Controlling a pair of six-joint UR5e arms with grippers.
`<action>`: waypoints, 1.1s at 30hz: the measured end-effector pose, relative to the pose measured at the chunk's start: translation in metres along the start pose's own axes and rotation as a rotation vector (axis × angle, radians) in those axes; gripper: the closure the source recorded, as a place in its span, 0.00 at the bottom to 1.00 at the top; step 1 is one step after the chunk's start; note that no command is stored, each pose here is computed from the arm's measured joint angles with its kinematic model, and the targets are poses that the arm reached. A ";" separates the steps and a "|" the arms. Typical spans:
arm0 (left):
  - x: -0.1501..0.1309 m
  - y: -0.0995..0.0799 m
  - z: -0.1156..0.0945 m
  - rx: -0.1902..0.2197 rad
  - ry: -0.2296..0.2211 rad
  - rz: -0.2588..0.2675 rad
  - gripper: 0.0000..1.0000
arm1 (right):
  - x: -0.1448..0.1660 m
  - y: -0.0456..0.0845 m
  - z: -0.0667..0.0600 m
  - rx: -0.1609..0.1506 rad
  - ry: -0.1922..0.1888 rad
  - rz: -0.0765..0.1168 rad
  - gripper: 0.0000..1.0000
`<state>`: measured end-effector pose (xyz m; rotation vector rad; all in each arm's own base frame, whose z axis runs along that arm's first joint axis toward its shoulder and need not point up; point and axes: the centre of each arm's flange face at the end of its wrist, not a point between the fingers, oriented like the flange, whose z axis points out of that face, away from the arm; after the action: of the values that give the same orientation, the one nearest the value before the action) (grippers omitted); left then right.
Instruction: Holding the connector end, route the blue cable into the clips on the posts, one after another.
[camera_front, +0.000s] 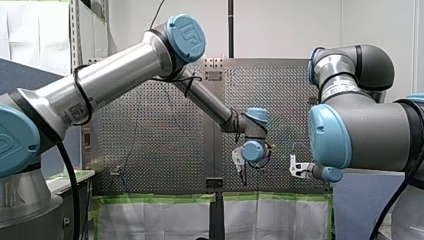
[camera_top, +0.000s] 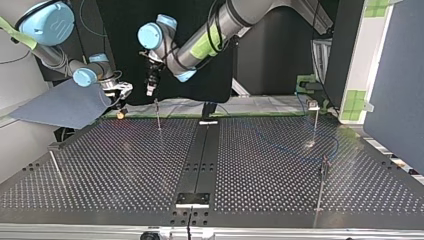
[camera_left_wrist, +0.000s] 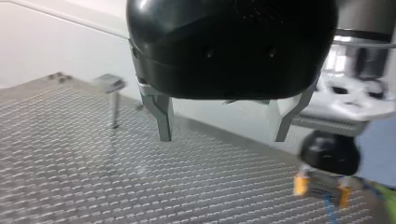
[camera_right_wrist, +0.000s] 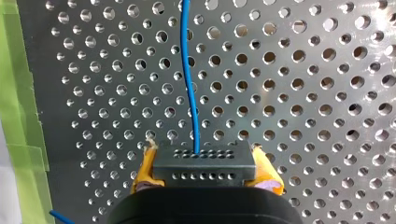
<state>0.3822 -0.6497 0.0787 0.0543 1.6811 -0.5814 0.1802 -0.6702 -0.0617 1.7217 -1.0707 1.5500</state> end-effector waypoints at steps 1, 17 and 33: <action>-0.005 0.001 0.000 -0.007 -0.012 -0.015 0.00 | 0.000 0.000 0.000 0.001 0.000 0.000 1.00; -0.077 0.015 -0.024 -0.063 -0.166 -0.131 0.00 | -0.001 -0.004 0.001 0.008 -0.003 -0.002 1.00; -0.127 0.030 -0.075 -0.081 -0.161 -0.076 0.00 | -0.002 -0.007 0.001 0.008 -0.009 -0.004 1.00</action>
<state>0.3504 -0.5574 0.1936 -0.1121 1.5528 -0.5590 0.1869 -0.6672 -0.0631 1.7367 -1.0663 1.5470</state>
